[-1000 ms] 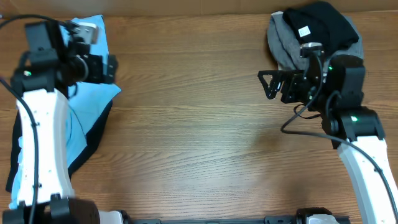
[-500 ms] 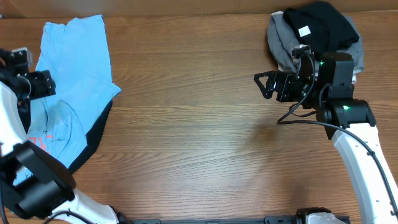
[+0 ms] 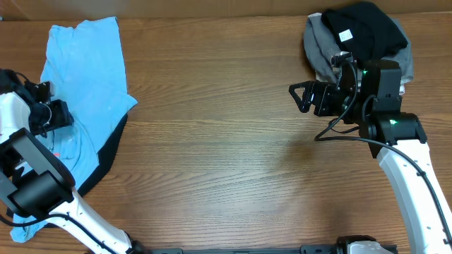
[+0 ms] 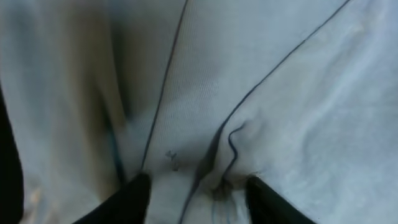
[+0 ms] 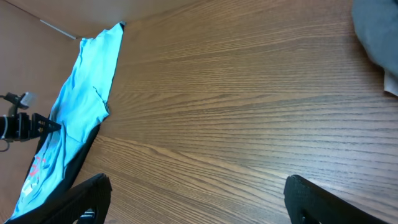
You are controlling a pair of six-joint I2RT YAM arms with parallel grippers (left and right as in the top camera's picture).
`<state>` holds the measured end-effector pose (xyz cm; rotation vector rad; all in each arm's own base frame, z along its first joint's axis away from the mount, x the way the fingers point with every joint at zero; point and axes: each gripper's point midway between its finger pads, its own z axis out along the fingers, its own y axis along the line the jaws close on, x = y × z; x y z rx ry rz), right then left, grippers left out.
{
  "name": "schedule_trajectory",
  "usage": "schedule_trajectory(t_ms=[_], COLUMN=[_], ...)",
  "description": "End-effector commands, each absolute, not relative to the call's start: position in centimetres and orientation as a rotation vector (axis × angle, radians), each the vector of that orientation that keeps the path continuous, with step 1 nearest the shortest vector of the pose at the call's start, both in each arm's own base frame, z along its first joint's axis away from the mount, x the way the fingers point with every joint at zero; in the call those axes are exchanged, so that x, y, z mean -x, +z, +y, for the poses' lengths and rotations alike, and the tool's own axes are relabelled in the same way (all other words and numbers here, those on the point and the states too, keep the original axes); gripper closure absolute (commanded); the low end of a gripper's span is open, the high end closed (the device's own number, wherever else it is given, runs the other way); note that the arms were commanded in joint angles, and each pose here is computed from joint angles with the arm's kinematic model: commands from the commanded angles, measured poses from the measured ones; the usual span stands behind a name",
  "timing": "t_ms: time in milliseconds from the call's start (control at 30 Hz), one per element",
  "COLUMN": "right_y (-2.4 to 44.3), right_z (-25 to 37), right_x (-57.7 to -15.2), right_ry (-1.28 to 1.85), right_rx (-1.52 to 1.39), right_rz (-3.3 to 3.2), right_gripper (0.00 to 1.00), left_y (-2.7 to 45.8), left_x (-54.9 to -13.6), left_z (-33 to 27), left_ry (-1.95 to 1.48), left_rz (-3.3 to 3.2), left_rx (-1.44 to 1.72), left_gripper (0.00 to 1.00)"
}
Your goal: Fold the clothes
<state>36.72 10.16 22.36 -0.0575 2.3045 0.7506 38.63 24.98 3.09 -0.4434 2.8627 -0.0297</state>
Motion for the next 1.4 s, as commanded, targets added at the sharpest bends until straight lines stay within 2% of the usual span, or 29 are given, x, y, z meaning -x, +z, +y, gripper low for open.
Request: schedule_trajectory(t_ms=[0, 133, 267, 367, 467, 633, 933, 1367], right_y=[23.3, 23.3, 23.3, 23.2, 23.3, 23.9, 27.0, 28.5], right_z=[9.9, 9.9, 9.9, 9.7, 9.6, 9.5, 9.1, 6.6], right_x=[-37.2, -37.2, -37.2, -37.3, -37.4, -37.8, -37.4, -33.3], right_ry=[0.734, 0.734, 0.734, 0.716, 0.711, 0.706, 0.707, 0.722], right_rx=[0.065, 0.065, 0.065, 0.057, 0.057, 0.061, 0.037, -0.101], right_rz=[2.282, 2.282, 2.282, 2.284, 2.278, 2.247, 2.185, 2.225], right_gripper=[0.1, 0.1, 0.12, 0.13, 0.17, 0.32, 0.45, 0.46], left_y=[2.8, 2.9, 2.9, 3.1, 3.7, 6.3, 15.0, 26.5], left_x=[-39.4, -40.0, -40.5, -41.6, -42.9, -44.4, -46.6, -48.1], left_z=[25.0, 24.6, 23.7, 21.9, 19.8, 16.2, 5.9, -11.6], left_ry=[-0.02, -0.023, -0.032, -0.117, -0.202, -0.242, -0.305, -0.451], left_rz=[2.86, 2.85, 2.852, 2.822, 2.801, 2.831, 2.851, 2.536], left_rx=[0.405, 0.395, 0.381, 0.412, 0.412, 0.336, 0.017, -0.527], left_gripper=[0.59, 0.71, 0.91, 0.96, 0.96, 0.96, 0.96, 0.96])
